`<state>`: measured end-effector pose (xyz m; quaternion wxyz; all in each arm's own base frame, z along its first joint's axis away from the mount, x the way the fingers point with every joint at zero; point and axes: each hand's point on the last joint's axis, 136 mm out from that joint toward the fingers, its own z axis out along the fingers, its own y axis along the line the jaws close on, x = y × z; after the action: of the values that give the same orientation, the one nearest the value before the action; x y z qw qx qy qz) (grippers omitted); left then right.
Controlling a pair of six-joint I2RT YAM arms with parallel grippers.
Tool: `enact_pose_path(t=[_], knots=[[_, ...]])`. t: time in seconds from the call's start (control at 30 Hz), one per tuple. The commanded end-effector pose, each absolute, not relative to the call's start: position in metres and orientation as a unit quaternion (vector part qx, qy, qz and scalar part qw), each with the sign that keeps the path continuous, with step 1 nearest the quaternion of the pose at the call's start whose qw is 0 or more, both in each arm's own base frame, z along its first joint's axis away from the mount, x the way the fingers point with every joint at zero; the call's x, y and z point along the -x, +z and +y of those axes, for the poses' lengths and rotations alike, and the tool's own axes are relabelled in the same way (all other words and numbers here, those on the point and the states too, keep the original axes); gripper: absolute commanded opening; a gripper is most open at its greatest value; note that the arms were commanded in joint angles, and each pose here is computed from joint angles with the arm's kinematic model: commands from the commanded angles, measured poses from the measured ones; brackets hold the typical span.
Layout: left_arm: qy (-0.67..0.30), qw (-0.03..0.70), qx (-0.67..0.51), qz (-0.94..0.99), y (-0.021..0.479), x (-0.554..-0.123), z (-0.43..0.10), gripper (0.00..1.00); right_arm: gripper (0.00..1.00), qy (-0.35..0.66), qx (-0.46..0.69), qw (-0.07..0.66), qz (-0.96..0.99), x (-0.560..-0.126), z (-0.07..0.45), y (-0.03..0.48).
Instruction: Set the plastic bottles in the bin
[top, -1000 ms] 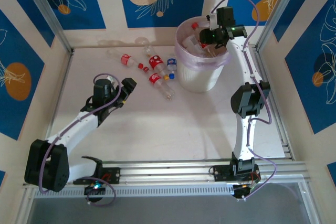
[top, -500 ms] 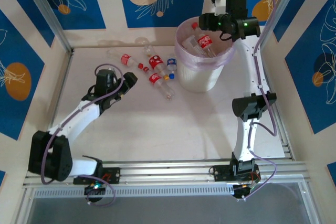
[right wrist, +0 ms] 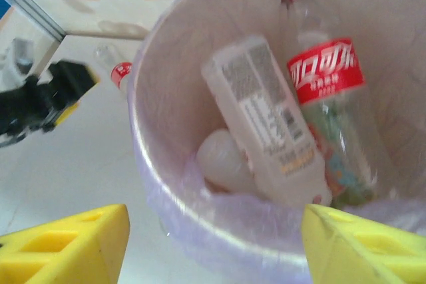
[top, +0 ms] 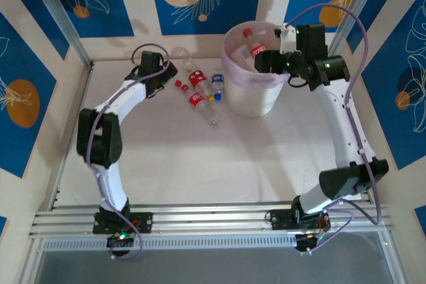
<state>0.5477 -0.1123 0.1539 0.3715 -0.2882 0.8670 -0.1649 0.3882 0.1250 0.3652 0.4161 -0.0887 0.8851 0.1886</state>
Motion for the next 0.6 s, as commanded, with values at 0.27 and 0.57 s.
enact_pose_path(t=[0.27, 0.57], knots=[[-0.073, 0.327, 0.357, 0.872, 0.100, -0.603, -0.074, 0.96, 0.76, 0.195, 0.060, 0.370, 0.906, -0.331, 0.111, 0.312], [-0.052, 0.309, 0.393, 0.865, 0.067, -0.619, -0.054, 0.94, 0.76, 0.189, 0.046, 0.348, 0.917, -0.311, 0.099, 0.287]])
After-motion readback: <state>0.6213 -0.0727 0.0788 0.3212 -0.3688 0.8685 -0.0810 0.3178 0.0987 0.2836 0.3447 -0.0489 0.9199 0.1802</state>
